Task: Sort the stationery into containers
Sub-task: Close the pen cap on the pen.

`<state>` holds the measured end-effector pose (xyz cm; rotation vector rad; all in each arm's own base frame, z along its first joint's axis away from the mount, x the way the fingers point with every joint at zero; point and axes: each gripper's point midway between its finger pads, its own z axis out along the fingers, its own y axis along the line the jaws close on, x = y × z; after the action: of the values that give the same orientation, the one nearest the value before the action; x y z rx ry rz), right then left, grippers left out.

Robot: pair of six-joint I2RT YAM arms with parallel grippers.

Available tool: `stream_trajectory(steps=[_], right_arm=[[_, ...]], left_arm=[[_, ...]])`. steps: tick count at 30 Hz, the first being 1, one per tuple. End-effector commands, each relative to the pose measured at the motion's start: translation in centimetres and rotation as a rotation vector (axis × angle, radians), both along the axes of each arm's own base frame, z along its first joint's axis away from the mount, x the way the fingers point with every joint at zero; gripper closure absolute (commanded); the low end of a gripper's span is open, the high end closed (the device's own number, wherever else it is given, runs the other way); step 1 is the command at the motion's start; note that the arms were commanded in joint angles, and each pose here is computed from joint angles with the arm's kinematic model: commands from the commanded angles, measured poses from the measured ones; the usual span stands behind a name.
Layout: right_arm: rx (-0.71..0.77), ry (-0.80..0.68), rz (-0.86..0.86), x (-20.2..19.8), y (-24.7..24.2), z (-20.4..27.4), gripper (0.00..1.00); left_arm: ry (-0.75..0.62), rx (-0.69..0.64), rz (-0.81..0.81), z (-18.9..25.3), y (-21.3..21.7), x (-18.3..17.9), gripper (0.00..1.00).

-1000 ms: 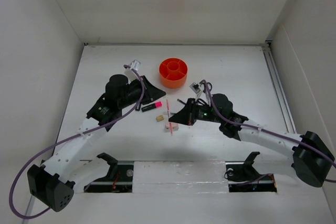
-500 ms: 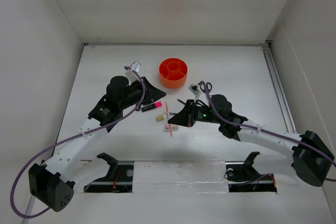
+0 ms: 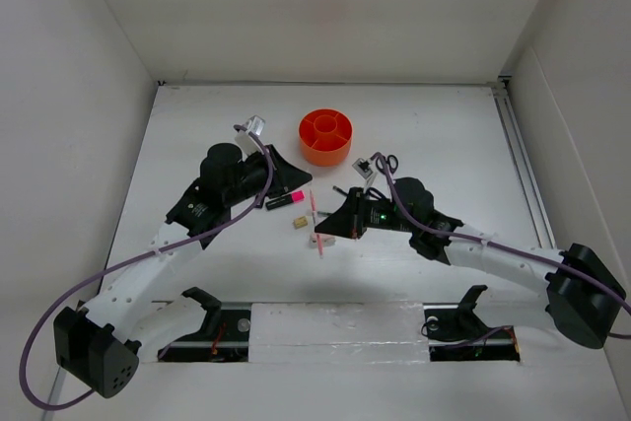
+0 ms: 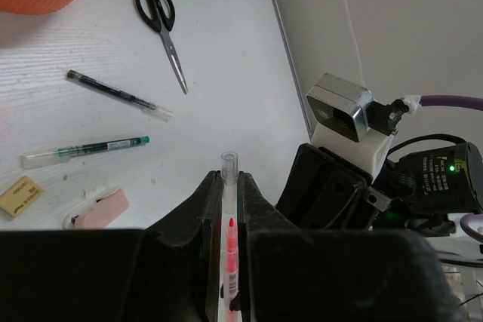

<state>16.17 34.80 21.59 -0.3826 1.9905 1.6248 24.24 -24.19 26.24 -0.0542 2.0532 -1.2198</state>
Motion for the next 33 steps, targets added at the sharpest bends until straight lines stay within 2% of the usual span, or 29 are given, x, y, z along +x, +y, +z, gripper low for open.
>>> stream_trajectory(steps=[1,33], right_arm=[[0.084,-0.076,0.012,0.2,0.7,3.2,1.0],[0.088,-0.059,-0.01,1.5,0.1,3.3,1.0]], left_arm=[[-0.061,-0.021,-0.028,1.0,-0.3,-0.2,1.0],[-0.09,-0.044,-0.085,1.2,-0.6,-1.2,1.0]])
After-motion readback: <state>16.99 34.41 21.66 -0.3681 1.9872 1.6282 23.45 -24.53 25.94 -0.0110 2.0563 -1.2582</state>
